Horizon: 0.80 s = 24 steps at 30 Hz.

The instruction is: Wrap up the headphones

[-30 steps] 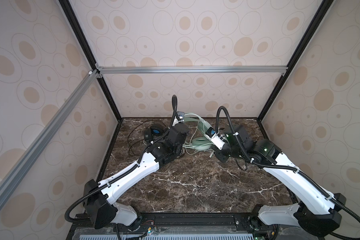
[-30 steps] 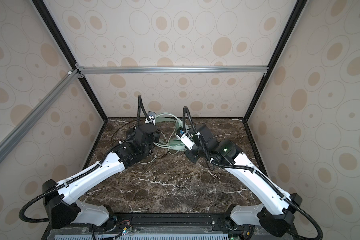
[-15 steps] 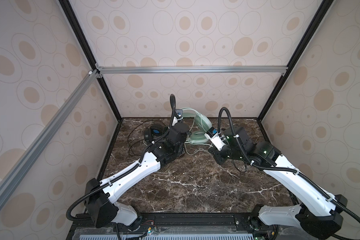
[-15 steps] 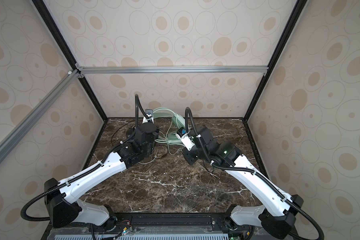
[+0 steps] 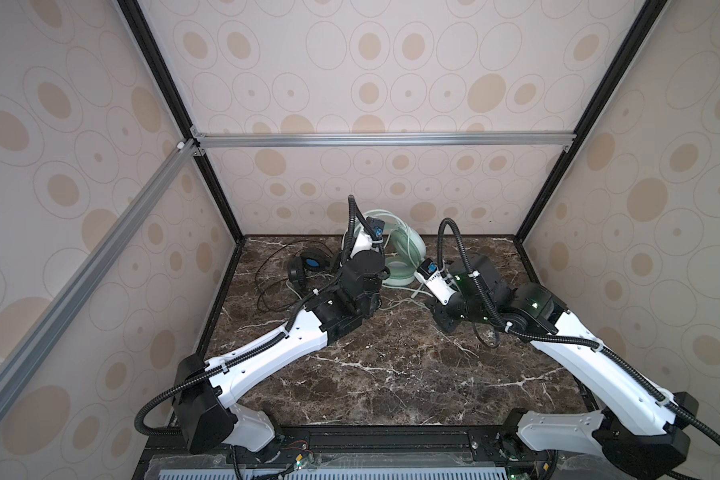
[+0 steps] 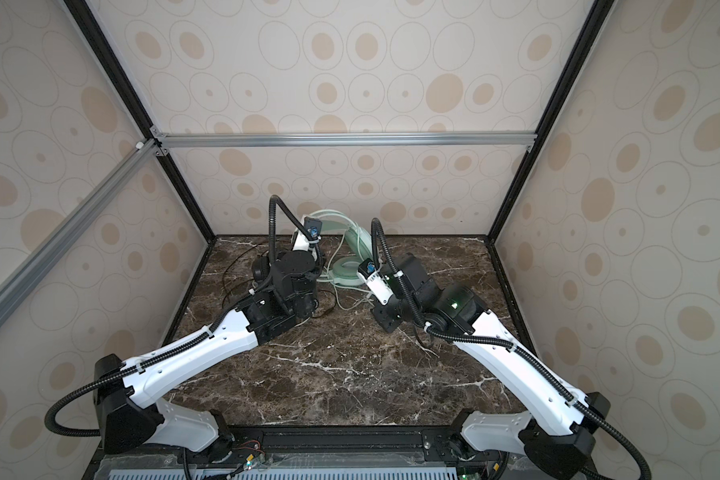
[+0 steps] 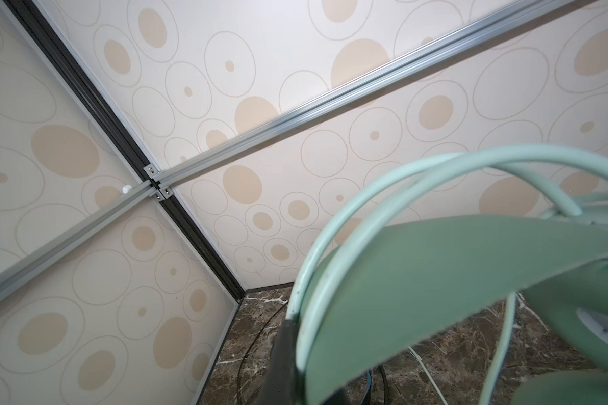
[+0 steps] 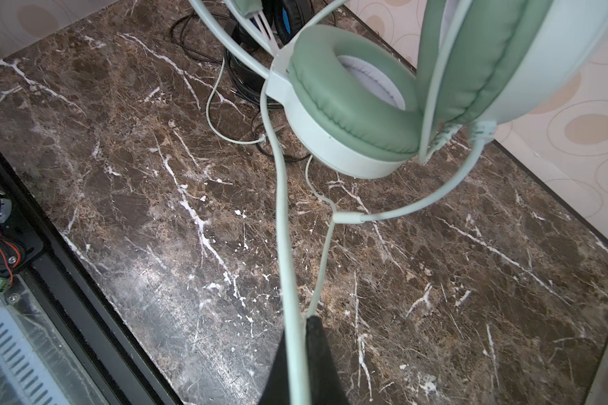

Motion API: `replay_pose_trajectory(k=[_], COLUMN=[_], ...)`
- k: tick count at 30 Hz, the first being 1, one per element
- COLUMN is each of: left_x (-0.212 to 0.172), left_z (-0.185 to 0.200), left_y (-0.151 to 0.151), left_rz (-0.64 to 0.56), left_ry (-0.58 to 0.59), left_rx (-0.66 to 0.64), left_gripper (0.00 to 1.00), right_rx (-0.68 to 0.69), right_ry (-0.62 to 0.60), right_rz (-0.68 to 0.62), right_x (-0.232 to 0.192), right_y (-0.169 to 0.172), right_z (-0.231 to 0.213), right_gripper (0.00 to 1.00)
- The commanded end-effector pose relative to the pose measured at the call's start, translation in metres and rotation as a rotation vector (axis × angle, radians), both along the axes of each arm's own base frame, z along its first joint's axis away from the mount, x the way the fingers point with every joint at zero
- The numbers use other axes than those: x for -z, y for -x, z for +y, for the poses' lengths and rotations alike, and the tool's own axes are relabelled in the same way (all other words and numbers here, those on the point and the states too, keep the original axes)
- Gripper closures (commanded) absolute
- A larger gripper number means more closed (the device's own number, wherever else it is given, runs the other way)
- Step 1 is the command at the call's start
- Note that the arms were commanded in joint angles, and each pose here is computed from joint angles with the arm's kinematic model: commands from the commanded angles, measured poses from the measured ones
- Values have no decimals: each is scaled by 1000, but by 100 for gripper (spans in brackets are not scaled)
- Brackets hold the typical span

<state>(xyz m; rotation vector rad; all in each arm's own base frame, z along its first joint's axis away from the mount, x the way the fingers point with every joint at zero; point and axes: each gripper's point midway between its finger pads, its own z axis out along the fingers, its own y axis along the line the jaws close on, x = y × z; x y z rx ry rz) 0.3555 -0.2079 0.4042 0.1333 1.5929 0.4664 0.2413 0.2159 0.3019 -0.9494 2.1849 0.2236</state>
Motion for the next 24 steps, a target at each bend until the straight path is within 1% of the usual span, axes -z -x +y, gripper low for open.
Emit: replay_pose_trajectory(k=[1,3,4,9,17,20,24], left_x=[-25,-24,-19,-3,16,17,15], left_z=[4,1,-2,-17,-22,-21,-20], left_y=[4,4,3,1,4,6,8], left_rz=[-70,-63,-39,22,92,104,106], left_ry=[37,42,22,8,-24,-30,-26], left_rx=[-38,-15,-1,91,149,152,167], left_gripper=[100,100,100,100,100,100,100], right_rx=[6,7,3,-23,-26,-15,-15], right_ry=[16,28,32,83,214,240,235], right_rz=[-63,-85,-98,-162,-250,-272,-275], right_x=[-20,-25,-29,-44,-55,-58,-59], right_y=[2,0,0,-4,-15,-19,-20], right_z=[-10,-12,-13,-18,-32,-35,-33], right_gripper=[100,100,100,99,98,97,97])
